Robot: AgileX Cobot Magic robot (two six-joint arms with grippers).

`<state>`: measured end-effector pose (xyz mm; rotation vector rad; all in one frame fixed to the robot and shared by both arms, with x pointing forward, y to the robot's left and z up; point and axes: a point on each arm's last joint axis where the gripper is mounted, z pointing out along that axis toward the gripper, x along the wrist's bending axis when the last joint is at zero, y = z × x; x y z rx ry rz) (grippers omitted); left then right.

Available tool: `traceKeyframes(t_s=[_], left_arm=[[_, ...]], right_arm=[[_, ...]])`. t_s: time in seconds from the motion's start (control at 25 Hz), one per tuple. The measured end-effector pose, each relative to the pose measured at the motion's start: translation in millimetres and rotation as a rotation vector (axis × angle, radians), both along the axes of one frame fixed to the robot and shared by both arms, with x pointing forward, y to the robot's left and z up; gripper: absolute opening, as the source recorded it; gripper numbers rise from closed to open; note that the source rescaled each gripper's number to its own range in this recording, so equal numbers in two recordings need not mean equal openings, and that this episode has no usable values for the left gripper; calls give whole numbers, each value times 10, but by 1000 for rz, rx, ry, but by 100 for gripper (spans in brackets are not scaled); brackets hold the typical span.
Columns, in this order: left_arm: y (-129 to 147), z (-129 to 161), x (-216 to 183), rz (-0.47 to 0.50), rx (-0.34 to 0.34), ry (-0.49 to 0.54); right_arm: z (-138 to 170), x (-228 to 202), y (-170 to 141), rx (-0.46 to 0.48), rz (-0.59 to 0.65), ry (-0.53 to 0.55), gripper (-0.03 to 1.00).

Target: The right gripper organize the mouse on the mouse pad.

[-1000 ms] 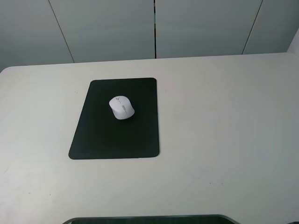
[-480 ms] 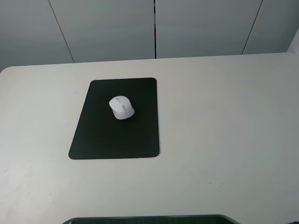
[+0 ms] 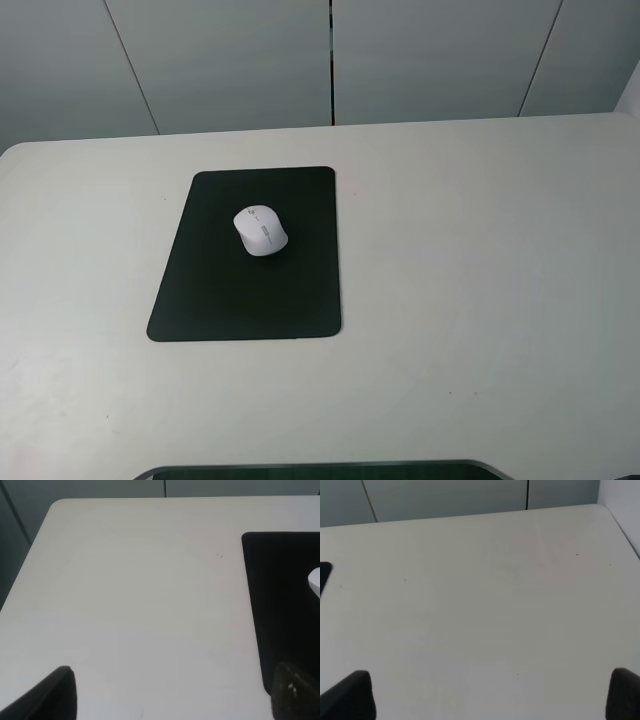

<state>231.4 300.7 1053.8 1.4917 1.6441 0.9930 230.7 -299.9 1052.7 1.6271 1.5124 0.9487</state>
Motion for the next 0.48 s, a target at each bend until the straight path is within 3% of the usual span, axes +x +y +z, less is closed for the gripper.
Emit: traceKeyframes(t_s=[0.48], left_arm=[[0,0,0,0,0,0]], right_arm=[[0,0,0,0,0,0,99]])
